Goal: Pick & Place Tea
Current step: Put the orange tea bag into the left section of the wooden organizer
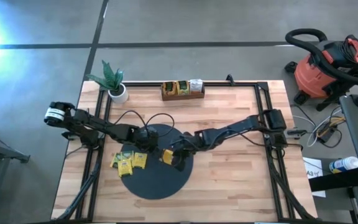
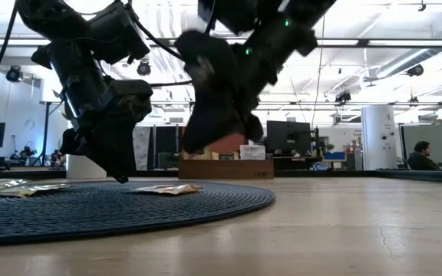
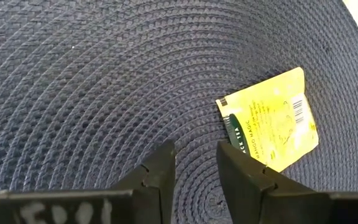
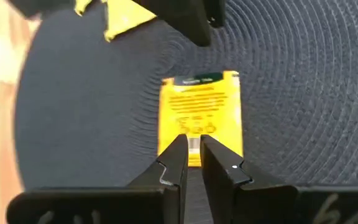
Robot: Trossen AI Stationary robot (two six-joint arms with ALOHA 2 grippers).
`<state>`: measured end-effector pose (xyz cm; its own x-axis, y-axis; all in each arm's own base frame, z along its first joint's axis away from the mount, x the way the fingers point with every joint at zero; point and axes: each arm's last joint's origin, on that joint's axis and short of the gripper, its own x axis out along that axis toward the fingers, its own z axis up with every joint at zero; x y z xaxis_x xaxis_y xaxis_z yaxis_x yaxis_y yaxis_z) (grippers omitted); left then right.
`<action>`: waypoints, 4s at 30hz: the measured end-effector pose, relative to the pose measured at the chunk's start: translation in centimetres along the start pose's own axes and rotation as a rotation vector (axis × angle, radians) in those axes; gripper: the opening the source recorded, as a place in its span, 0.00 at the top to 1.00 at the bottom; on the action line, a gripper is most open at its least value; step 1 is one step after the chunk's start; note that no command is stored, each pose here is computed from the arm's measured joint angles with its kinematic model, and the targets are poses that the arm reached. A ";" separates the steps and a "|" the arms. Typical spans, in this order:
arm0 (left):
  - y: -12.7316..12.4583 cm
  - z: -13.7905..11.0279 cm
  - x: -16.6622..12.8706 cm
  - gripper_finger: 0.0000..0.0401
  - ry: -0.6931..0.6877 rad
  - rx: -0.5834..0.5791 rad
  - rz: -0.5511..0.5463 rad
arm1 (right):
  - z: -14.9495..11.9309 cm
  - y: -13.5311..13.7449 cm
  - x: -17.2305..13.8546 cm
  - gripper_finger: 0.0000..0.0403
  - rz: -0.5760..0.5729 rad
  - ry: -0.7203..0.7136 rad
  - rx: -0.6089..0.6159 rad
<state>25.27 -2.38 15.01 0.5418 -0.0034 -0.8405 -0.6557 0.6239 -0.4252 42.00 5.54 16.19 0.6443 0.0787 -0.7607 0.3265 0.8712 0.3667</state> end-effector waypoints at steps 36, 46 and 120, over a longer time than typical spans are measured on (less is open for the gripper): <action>-0.3 -0.2 0.3 0.72 0.049 -0.234 -0.134 | -2.1 -1.6 3.9 0.89 -0.020 0.120 0.029; -0.3 -0.8 2.1 0.72 0.104 -0.297 -0.214 | -2.0 -1.5 4.0 0.89 -0.009 0.105 0.028; -4.2 1.2 -5.4 1.00 -0.272 0.253 -0.307 | 3.5 0.0 -8.2 0.89 -0.192 -0.149 -0.090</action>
<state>25.72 -4.02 21.77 0.8304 -0.0335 -0.5561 -0.3136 0.7969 -0.5164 39.14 3.20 24.24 0.6736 -0.1586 -0.7219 0.3938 0.9036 0.1689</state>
